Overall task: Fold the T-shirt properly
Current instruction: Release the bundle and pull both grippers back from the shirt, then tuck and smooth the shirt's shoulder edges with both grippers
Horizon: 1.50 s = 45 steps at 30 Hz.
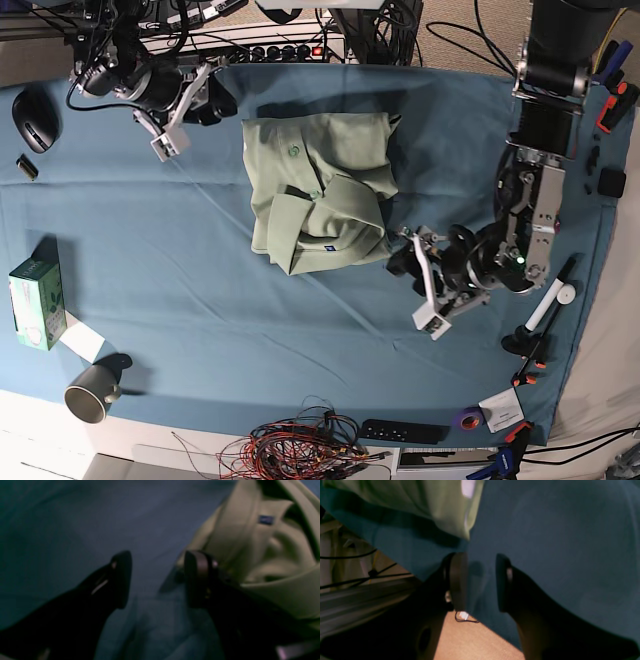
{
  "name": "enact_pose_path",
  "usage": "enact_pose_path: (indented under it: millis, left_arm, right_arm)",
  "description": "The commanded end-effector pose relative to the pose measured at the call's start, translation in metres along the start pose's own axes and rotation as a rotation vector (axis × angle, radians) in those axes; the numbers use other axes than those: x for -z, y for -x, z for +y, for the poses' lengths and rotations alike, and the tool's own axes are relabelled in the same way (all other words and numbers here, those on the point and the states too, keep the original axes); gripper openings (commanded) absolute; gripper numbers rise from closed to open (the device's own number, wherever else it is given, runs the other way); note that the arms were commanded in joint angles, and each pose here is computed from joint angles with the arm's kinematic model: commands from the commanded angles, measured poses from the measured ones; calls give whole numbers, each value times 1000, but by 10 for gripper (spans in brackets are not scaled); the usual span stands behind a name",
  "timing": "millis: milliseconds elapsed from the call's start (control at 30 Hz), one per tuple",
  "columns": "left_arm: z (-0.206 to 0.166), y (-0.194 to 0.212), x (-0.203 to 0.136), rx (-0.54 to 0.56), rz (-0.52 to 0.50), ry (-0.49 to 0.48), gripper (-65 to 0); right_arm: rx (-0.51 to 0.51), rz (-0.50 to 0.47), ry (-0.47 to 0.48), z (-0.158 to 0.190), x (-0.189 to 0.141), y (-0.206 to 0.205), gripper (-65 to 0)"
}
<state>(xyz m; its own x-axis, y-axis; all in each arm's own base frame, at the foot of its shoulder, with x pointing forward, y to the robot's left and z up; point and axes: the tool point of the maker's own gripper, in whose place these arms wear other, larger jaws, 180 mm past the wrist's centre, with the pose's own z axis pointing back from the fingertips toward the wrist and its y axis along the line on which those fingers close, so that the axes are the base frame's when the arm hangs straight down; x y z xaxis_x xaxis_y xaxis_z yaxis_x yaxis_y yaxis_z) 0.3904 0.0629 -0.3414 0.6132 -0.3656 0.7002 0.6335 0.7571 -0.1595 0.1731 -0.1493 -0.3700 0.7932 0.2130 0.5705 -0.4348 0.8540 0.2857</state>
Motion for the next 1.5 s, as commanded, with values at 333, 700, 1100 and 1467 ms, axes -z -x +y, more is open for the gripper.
enact_pose_path:
  millis: [333, 700, 1100, 1467]
  left_arm:
    - [-29, -13, -42, -10, -97, 272, -622]
    - [-102, 49, -57, -131, -109, 563, -650]
    - [-165, 58, -59, -183, -167, 683, -650]
    - [-154, 96, -39, -206, -55, 521, -650]
  right_arm:
    - [-68, -228, -65, 9, -2, -77, -565]
    - [1, -484, -232, 56, 2, -136, -650]
    - [76, -528, -214, 34, 29, -158, -650]
    - [216, -380, -374, 43, 60, -123, -650]
